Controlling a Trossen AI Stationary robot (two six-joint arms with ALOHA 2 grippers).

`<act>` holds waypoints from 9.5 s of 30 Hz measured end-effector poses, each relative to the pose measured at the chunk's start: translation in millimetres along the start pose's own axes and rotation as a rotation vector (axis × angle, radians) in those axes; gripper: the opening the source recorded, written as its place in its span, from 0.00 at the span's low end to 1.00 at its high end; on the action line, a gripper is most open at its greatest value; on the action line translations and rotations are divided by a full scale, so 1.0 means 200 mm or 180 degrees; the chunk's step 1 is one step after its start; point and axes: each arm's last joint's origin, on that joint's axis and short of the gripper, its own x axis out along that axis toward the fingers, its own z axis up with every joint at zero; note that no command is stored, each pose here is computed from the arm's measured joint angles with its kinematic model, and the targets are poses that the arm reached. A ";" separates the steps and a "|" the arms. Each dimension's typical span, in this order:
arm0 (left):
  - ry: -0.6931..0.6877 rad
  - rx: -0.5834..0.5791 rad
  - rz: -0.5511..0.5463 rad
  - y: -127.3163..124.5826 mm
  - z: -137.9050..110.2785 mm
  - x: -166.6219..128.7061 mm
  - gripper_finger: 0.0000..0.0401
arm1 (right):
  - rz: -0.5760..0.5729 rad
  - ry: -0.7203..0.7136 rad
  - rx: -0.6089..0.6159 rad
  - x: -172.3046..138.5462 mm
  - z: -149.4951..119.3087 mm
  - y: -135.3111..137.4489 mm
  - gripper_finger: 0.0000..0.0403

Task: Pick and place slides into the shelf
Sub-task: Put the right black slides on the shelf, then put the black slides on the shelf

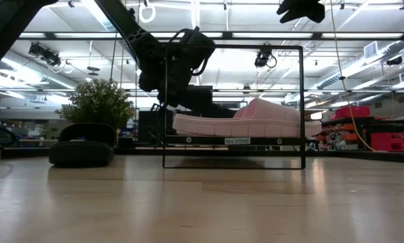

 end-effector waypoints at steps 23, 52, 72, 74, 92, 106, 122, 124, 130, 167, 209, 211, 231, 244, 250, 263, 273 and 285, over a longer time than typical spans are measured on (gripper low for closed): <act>-0.0067 0.0182 0.0026 0.02 0.01 0.04 0.14 | 0.0000 -0.0001 0.0035 0.00 0.00 0.00 0.40; 0.0278 0.0237 0.0104 0.03 -0.01 0.08 0.19 | 0.0050 0.0007 0.0035 0.00 0.00 0.00 0.40; 0.0342 0.0199 0.0118 0.03 -0.01 0.08 0.21 | 0.0070 0.0011 0.0034 0.00 0.00 0.00 0.40; 0.0341 0.0200 0.0118 0.03 -0.01 0.08 0.23 | 0.0071 0.0010 0.0033 0.00 0.00 0.00 0.40; 0.0297 0.0101 0.0133 0.03 -0.01 0.10 0.26 | 0.0071 0.0010 0.0033 0.00 0.00 0.00 0.40; 0.0427 -0.0002 0.0168 0.03 -0.02 0.11 0.27 | 0.0071 0.0011 0.0034 0.00 0.00 0.00 0.40; 0.0705 0.0000 0.0252 0.04 -0.03 0.12 0.36 | 0.0143 0.0024 0.0033 0.00 0.00 0.01 0.40; 0.0742 0.0031 0.0274 0.05 -0.03 0.13 0.38 | 0.0143 0.0023 0.0033 0.00 0.00 0.01 0.40; 0.0805 0.0056 0.0298 0.05 -0.03 0.13 0.42 | 0.0158 0.0027 0.0033 0.00 0.00 0.01 0.40; 0.1411 0.0187 0.0730 0.13 -0.03 0.13 0.65 | 0.0251 0.0045 0.0019 0.00 0.00 0.01 0.40; 0.1583 0.0026 0.0941 0.15 -0.03 0.13 0.96 | 0.0340 0.0062 -0.0005 0.00 0.00 0.02 0.40; 0.1585 0.0017 0.0939 0.15 -0.03 0.12 0.96 | 0.0368 0.0068 -0.0007 0.00 0.00 0.02 0.40; 0.1547 0.0236 0.0865 0.11 0.00 0.15 0.99 | 0.0434 0.0084 0.0003 0.00 0.00 0.02 0.40; 0.1582 0.0196 0.0920 0.12 0.00 0.13 1.00 | 0.0435 0.0084 0.0028 0.00 0.00 0.02 0.40; 0.1606 0.0072 0.1032 0.13 0.00 0.12 1.00 | 0.0448 0.0086 0.0028 0.00 0.00 0.02 0.40; 0.1578 -0.0099 0.1007 0.09 0.02 0.10 1.00 | 0.0470 0.0089 0.0002 0.00 0.00 0.02 0.40; 0.1517 0.0267 0.0862 -0.10 0.21 0.06 1.00 | 0.0479 0.0098 -0.0001 0.00 -0.01 0.02 0.40; 0.2027 0.1378 0.0612 -0.32 0.60 -0.14 1.00 | 0.0568 0.0107 -0.0110 0.00 -0.01 0.03 0.40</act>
